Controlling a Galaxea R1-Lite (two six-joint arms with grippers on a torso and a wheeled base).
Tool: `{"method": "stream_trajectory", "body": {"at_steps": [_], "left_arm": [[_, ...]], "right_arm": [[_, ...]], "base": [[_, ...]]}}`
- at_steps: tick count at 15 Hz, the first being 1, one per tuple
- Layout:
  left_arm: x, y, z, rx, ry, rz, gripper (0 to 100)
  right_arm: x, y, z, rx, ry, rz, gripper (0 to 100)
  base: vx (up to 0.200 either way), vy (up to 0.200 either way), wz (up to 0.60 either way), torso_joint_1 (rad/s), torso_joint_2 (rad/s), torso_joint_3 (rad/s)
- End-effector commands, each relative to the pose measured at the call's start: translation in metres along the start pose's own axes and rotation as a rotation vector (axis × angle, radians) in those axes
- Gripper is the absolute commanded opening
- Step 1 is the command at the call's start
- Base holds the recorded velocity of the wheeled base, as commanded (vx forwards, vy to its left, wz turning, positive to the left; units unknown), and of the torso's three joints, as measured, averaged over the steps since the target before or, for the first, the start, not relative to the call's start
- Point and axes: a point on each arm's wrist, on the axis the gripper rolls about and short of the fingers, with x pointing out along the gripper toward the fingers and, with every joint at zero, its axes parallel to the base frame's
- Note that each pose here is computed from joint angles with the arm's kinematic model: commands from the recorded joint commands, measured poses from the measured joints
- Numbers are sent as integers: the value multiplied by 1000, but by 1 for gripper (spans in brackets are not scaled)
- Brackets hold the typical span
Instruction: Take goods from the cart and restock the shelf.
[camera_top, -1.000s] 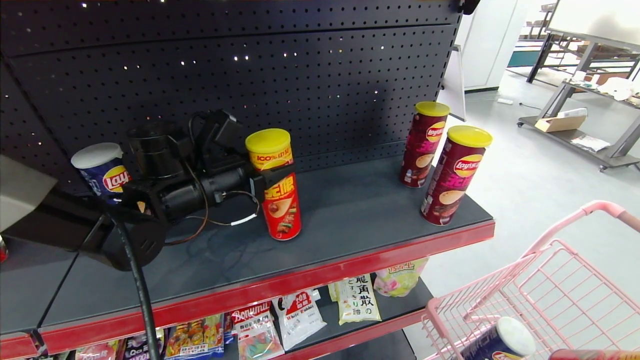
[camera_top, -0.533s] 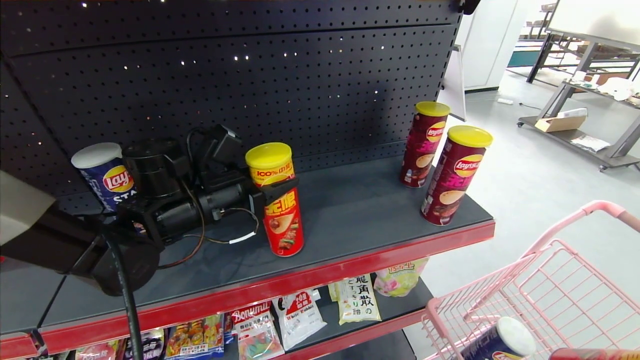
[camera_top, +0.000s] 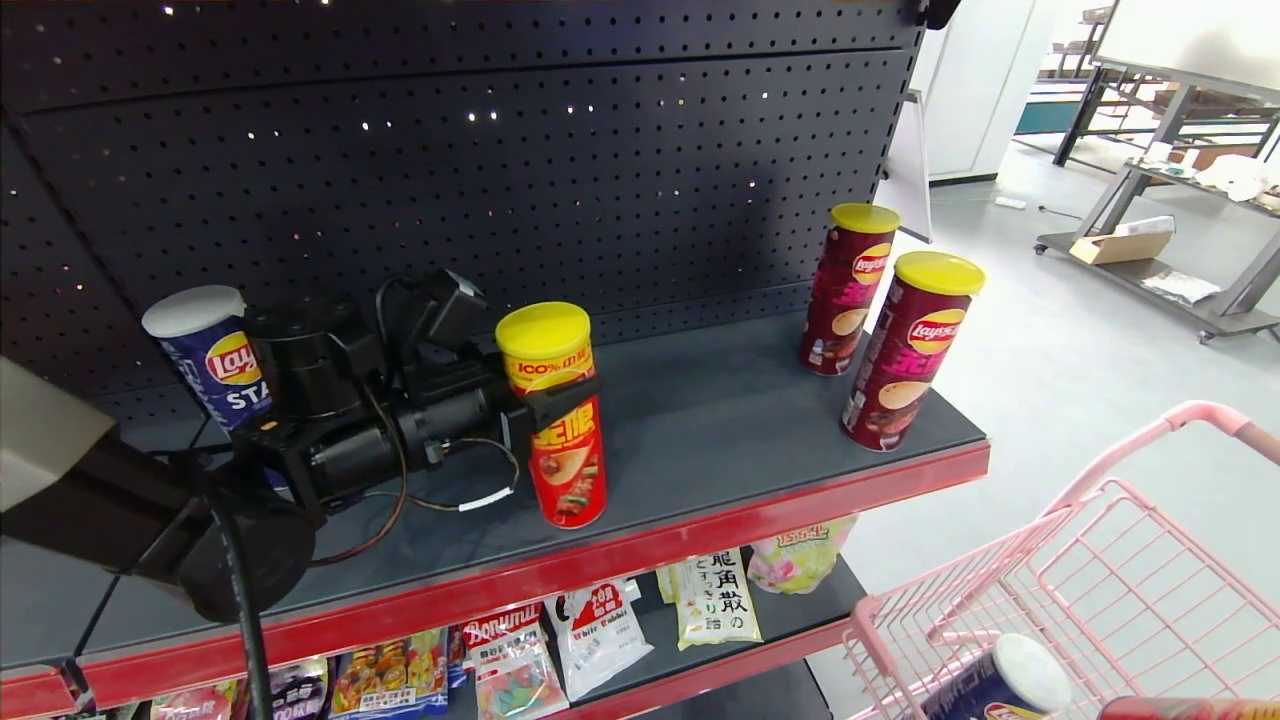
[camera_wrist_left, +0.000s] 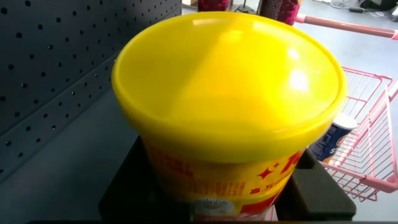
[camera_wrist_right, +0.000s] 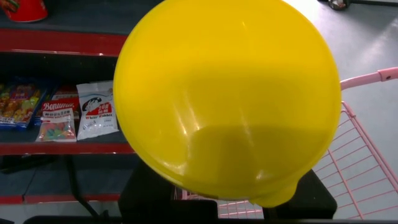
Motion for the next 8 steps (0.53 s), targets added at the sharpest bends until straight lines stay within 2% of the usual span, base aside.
{"method": "stream_trajectory", "body": {"at_steps": [1, 3, 8], "left_arm": [[1, -1, -3, -5, 9, -3, 0], [2, -5, -5, -15, 19, -8, 0], [1, -7, -3, -15, 16, -2, 0]], "right_arm": [[0, 0, 0, 0, 2, 2, 0], [0, 0, 0, 0, 0, 2, 0], [0, 0, 0, 0, 2, 0, 0]], "base": [[0, 0, 0, 0, 0, 0], [0, 0, 0, 0, 0, 0], [0, 0, 0, 0, 0, 0]]}}
